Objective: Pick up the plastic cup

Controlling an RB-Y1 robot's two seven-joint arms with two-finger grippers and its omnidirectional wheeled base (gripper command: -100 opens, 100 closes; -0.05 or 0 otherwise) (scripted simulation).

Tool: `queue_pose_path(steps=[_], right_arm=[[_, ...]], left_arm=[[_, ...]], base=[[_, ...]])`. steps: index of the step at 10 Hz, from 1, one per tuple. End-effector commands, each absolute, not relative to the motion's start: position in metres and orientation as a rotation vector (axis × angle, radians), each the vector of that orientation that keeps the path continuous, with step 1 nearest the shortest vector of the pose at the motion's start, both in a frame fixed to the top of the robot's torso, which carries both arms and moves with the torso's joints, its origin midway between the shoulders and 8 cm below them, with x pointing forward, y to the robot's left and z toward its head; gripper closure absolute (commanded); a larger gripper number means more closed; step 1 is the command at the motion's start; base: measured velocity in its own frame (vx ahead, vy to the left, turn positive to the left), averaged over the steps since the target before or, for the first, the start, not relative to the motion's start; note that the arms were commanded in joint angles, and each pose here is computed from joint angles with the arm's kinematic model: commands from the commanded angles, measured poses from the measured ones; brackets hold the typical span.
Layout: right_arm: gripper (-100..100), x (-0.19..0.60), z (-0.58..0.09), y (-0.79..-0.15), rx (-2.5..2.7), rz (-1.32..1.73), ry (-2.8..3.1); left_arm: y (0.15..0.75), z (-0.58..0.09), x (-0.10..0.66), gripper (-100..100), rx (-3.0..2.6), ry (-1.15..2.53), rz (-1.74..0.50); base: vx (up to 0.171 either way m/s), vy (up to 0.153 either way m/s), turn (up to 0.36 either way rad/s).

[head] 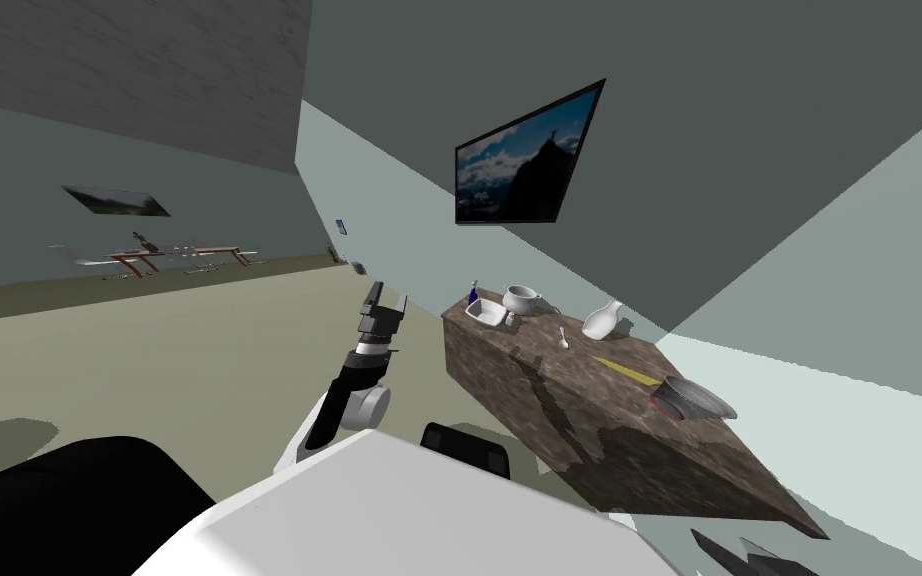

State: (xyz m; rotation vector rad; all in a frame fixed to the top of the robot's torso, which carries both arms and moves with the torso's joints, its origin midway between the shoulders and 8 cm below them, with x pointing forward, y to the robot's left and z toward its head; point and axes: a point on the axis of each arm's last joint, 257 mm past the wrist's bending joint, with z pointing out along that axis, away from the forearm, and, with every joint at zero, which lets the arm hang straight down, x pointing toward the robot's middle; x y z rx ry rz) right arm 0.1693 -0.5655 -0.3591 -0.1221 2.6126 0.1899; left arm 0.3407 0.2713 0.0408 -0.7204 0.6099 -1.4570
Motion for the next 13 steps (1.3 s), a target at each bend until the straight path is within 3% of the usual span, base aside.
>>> queue_pose_path(steps=[1, 6, 13], right_arm=[[-100, 0.169, -0.353, -0.586, -0.176, 0.129, 2.643], [-100, 0.151, -0.317, -0.661, -0.337, -0.112, 2.759], [-100, 0.149, -0.271, -0.718, -0.500, -0.325, 2.830]], left_arm=[[0.271, 0.041, 0.341, 0, -0.720, 0.610, -1.457], [0.271, 0.041, 0.341, 0, -0.720, 0.610, -1.457], [0.271, 0.041, 0.341, 0, -0.720, 0.610, -1.457]], base=[[0.031, 0.031, 0.052], [0.032, 0.027, 0.080], [0.037, 0.012, 0.064]])
